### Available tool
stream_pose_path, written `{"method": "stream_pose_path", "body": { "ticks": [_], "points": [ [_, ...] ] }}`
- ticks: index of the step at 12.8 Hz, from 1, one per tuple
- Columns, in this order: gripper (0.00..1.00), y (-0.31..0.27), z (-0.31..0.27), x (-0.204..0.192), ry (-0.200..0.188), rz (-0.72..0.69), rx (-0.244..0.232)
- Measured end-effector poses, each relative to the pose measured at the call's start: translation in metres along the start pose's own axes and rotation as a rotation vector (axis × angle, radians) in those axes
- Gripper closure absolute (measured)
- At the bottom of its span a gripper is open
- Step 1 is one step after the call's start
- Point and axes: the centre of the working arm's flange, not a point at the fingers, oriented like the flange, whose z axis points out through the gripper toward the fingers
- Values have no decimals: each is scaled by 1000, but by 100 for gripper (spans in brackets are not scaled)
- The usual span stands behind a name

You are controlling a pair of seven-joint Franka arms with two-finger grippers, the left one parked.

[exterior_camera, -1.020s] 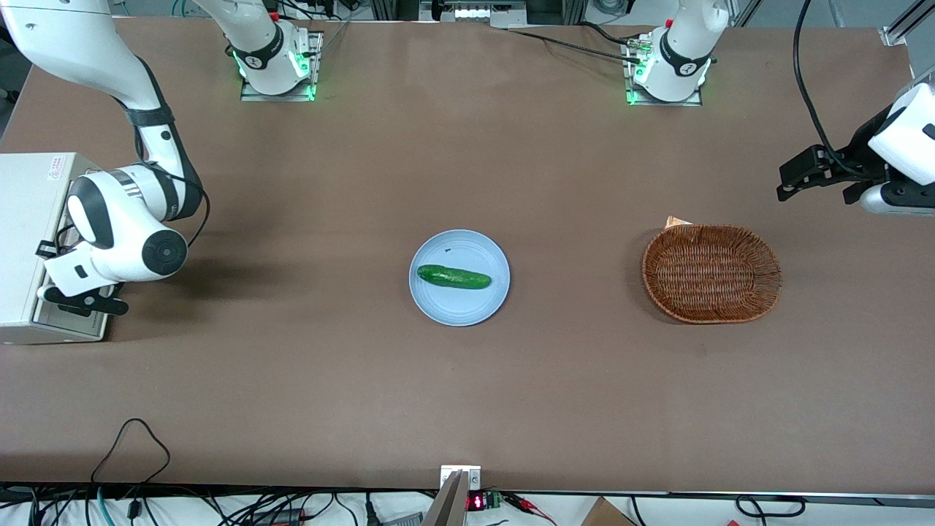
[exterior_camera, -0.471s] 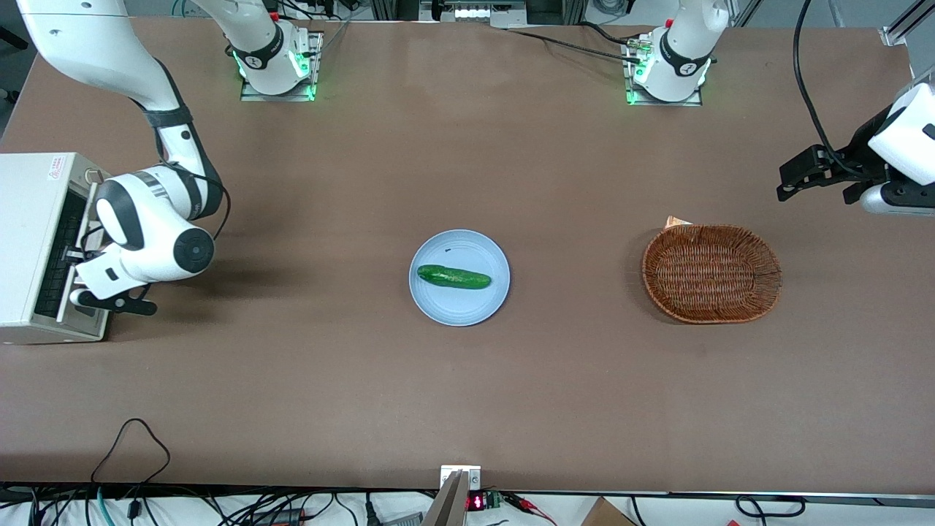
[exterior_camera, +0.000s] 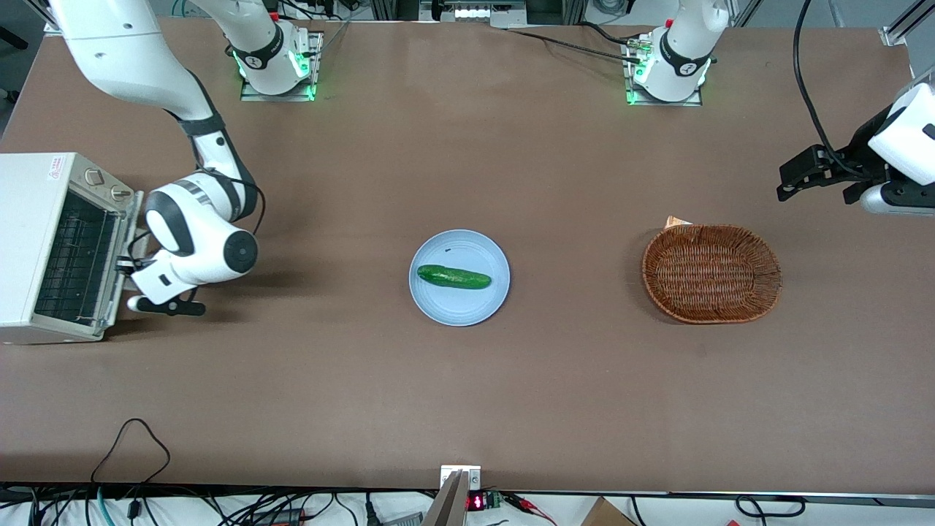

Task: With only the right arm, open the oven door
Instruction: 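Pull the door handle down with the right gripper, swinging the door open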

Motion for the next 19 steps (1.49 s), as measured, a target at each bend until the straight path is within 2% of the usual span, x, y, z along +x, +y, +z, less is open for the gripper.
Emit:
{"method": "stream_pose_path", "body": {
  "ticks": [3,6,8,12,19],
  "points": [
    [99,-14,1,2,-20,-2,29],
    [99,-24,3,3,-21,-11,36],
    [99,-33,5,4,-25,-14,61],
    [99,-52,12,4,-66,-10,114],
    [99,-78,25,0,-85,-41,128]
  ]
}}
